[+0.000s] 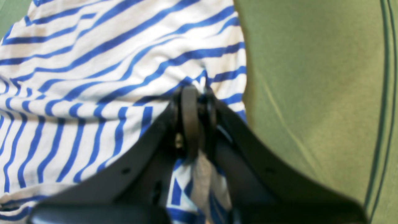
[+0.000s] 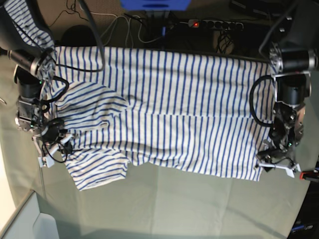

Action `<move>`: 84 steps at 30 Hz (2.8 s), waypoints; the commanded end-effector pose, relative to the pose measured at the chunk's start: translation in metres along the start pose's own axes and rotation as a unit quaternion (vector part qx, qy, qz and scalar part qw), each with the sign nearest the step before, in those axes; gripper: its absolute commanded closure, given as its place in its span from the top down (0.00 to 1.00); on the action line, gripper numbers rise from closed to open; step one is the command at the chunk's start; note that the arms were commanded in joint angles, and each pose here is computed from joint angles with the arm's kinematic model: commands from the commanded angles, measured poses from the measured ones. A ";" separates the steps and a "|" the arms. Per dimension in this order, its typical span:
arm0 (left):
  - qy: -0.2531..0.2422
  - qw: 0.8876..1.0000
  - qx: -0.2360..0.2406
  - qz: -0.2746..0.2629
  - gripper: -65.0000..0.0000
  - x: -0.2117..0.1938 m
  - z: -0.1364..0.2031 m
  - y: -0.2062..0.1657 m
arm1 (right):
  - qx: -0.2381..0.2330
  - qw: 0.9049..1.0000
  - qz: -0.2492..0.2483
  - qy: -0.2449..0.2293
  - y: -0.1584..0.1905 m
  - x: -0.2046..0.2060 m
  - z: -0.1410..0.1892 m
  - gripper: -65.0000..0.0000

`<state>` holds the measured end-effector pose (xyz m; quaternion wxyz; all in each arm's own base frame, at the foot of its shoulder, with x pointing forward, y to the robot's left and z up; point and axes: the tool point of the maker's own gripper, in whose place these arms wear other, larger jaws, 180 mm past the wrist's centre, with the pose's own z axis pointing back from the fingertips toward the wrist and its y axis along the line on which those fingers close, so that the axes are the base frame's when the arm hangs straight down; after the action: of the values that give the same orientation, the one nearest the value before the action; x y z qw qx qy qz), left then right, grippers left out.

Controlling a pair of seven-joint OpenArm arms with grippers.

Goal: Layout the t-shirt on the table in an organized manner, then fold the t-shirt properly
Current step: 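Reach both grippers to the shirt's opposite edge and grasp it, then lift the grasped edge with both grippers and fold it over the shirt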

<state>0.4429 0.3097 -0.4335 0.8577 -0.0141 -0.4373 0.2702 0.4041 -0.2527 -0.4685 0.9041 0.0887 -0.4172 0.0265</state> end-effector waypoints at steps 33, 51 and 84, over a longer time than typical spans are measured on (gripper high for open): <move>-0.051 0.993 0.022 -0.108 0.02 -0.003 -0.011 0.007 | -0.005 1.000 0.002 -0.003 0.000 0.003 -0.001 0.00; -0.114 0.988 -0.062 -0.082 0.00 0.035 0.028 -0.033 | -0.016 0.995 0.059 -0.079 0.002 0.036 0.029 0.00; -0.123 0.990 -0.031 -0.060 0.00 -0.012 0.106 0.051 | -0.081 0.991 0.053 -0.091 0.012 -0.057 0.136 0.00</move>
<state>0.3248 0.3167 -0.4082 0.8265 0.0120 -0.5216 0.2114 0.2570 -0.2613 -0.4365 0.8772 -0.0062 -0.4792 0.0295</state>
